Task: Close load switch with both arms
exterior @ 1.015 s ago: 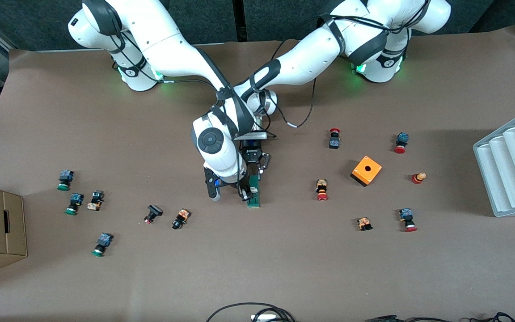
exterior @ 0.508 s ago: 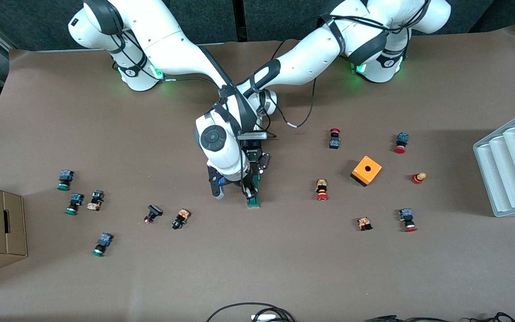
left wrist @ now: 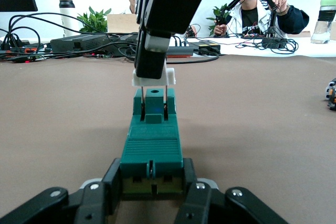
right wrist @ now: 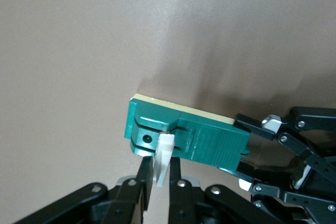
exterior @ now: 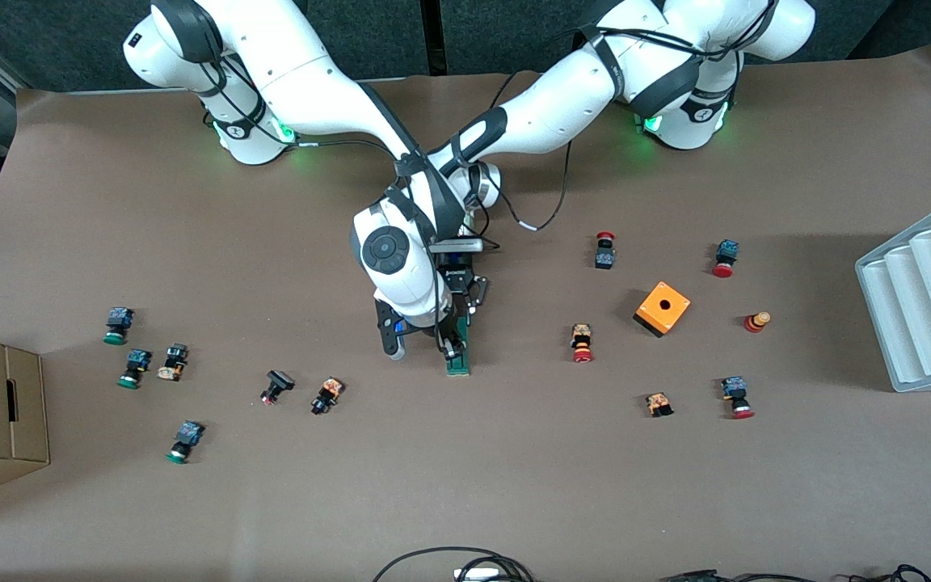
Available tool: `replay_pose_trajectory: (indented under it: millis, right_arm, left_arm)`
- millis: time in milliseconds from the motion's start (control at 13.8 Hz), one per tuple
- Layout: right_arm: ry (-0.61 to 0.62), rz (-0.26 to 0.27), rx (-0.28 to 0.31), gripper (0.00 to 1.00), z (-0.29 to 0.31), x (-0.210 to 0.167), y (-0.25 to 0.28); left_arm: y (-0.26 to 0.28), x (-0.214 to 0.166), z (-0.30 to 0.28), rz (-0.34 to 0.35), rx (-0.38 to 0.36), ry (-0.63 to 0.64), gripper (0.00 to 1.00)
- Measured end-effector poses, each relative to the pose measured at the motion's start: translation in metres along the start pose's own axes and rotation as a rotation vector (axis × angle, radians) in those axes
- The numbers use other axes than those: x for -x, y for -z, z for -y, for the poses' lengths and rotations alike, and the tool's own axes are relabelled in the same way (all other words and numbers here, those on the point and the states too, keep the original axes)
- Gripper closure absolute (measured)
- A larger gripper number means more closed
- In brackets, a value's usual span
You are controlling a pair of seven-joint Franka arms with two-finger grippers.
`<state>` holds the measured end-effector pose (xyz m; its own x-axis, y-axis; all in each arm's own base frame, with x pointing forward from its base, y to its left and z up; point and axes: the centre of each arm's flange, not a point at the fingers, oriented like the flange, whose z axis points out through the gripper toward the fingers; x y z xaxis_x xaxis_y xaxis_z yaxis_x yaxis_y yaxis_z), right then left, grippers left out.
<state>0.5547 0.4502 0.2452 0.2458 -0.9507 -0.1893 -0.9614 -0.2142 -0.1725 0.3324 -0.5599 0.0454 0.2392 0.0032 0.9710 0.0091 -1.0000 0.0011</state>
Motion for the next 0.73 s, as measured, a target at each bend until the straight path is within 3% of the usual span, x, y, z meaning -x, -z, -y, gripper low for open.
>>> replay_pose_trajectory:
  millis: [725]
  right_arm:
    - [-0.007,0.007,0.014,0.88,0.0065,-0.0008,0.0053]
  left_arm:
    - [0.0,0.0,0.0,0.0,0.0,0.0,0.51]
